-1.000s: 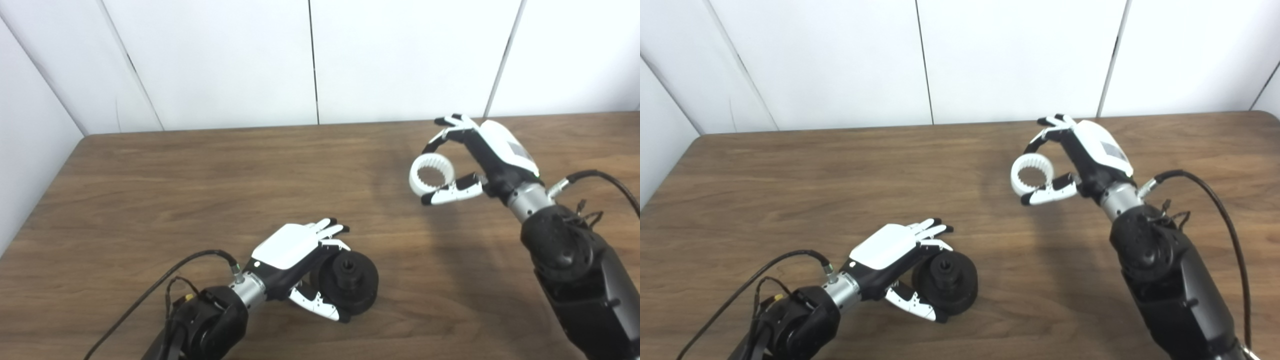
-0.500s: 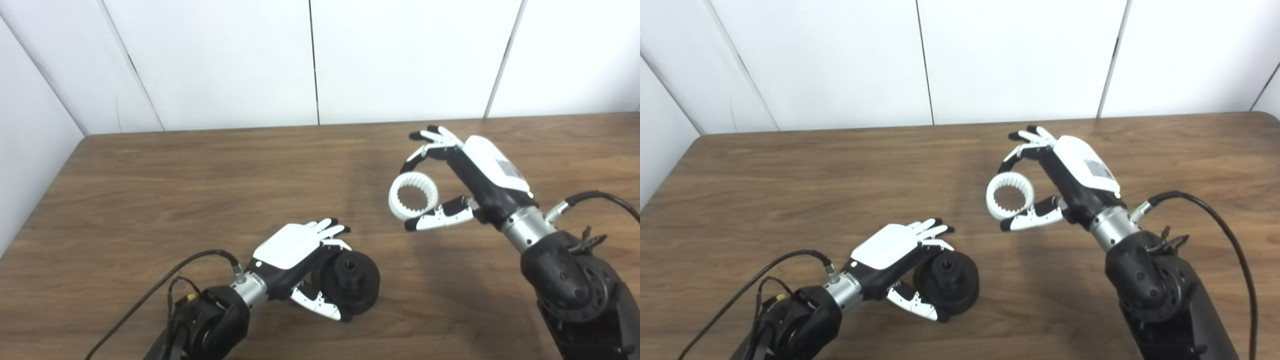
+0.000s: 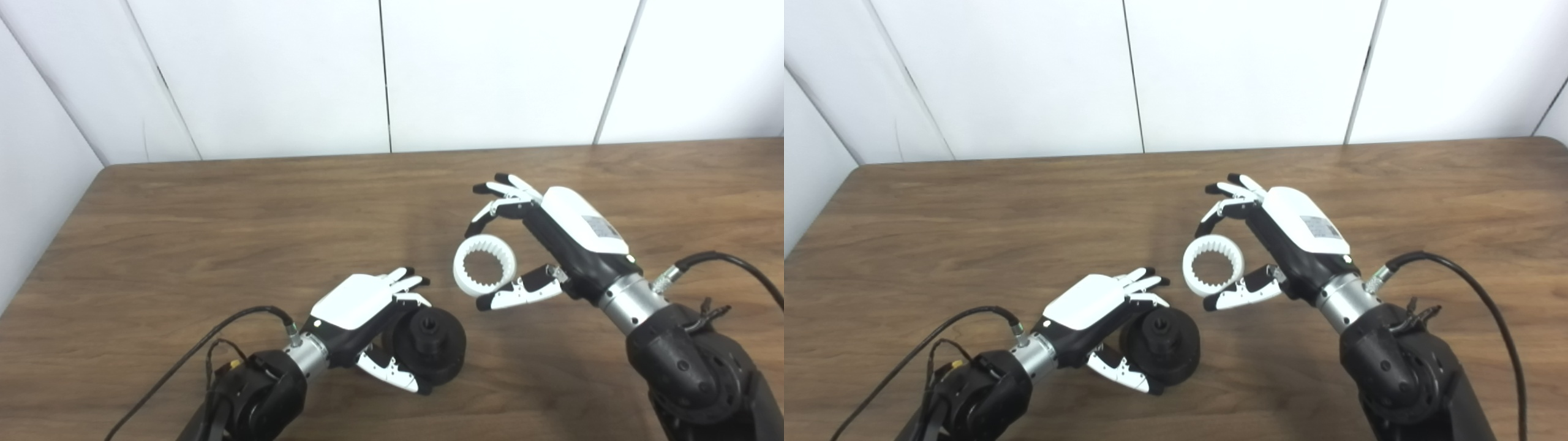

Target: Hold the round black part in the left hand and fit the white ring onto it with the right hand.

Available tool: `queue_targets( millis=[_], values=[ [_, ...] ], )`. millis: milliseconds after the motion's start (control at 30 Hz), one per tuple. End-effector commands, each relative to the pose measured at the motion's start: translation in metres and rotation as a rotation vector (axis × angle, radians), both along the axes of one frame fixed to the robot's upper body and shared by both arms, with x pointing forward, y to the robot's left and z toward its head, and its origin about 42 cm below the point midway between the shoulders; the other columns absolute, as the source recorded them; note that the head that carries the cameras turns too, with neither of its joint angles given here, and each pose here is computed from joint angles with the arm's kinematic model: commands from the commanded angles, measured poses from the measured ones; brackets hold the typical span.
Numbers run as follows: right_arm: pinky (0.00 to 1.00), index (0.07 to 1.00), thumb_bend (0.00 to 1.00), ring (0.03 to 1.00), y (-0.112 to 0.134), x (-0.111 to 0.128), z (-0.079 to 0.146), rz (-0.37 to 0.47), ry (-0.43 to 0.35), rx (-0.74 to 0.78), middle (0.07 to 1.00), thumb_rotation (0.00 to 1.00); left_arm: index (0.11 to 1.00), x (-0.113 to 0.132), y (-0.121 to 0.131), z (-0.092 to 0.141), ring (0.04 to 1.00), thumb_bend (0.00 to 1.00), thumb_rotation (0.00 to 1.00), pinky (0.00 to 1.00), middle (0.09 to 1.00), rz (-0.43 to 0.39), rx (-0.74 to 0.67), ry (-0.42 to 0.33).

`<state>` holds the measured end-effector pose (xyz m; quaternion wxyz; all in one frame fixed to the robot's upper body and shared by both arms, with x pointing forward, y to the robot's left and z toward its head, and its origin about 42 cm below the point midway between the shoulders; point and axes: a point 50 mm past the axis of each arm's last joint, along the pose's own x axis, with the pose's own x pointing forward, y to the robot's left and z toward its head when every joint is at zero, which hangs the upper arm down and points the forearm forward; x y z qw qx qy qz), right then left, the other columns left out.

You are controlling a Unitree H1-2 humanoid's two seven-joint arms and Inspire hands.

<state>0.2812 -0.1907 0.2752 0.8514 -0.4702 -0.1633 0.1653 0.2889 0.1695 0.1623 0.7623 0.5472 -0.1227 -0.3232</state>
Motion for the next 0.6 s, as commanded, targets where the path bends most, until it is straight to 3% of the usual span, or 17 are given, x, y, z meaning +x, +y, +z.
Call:
queue_targets(
  millis=[0, 567],
  values=[
    [0.82, 0.492, 0.52, 0.978, 0.005, -0.002, 0.015, 0.027, -0.077, 0.004, 0.893, 0.15, 0.72, 0.001, -0.003, 0.007, 1.0, 0.88, 0.55, 0.92, 0.963, -0.014, 0.002, -0.018],
    [0.88, 0.493, 0.52, 0.994, 0.029, 0.0, -0.007, 0.096, -0.008, -0.024, 0.898, 0.16, 0.719, 0.001, -0.003, 0.008, 1.0, 0.87, 0.55, 0.94, 0.959, -0.02, 0.004, -0.022]
  ],
)
